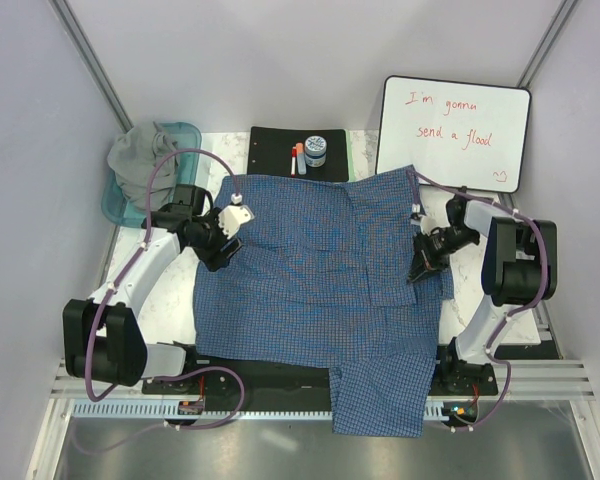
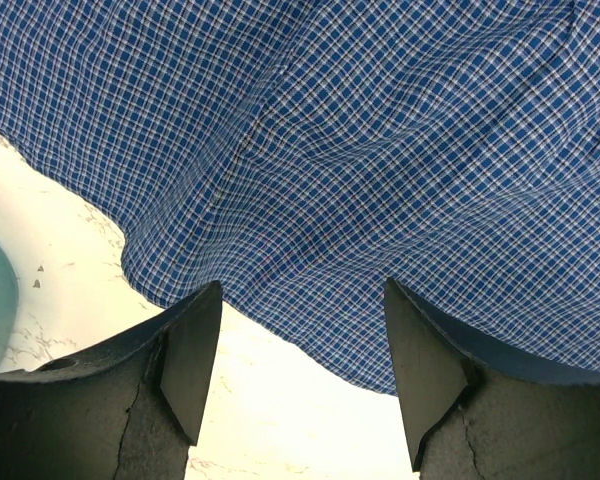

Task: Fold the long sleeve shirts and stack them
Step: Fold the shirt

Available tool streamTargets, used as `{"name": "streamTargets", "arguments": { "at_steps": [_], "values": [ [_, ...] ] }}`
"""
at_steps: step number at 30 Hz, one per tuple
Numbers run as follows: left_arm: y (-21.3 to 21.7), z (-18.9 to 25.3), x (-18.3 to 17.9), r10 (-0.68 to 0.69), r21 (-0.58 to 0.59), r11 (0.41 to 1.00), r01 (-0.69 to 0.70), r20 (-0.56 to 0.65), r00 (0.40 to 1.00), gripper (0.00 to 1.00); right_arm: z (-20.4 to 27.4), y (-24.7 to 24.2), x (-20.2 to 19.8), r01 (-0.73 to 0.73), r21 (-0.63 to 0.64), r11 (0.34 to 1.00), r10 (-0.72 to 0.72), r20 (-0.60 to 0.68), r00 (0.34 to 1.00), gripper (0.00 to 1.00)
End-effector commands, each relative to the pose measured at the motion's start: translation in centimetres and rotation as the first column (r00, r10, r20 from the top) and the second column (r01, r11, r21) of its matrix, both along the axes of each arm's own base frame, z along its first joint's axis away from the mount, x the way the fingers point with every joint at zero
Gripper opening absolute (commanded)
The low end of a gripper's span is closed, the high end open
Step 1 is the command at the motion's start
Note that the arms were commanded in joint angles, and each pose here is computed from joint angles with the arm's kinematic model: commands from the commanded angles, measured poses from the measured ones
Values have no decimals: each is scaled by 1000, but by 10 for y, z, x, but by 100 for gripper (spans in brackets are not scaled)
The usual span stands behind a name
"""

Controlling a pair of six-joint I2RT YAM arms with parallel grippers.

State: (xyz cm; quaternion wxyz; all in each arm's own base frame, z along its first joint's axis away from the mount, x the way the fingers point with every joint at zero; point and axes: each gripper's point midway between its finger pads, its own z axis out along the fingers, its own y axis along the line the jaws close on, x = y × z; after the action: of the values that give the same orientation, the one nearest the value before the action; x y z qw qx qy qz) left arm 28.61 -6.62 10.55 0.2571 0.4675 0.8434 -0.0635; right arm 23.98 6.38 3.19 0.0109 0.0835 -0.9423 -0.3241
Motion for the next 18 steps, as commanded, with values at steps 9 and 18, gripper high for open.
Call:
{"name": "streamTargets", "arguments": {
  "at_steps": [9,18],
  "values": [
    [8,67,132,202,-142,975,-172,239,950,67,147,25,64,-16,264,964,-92,389,917,0],
    [5,56,260,66,-100,995,-31,378,923,61,223,28,115,-2,327,945,-182,532,827,0]
  ]
}}
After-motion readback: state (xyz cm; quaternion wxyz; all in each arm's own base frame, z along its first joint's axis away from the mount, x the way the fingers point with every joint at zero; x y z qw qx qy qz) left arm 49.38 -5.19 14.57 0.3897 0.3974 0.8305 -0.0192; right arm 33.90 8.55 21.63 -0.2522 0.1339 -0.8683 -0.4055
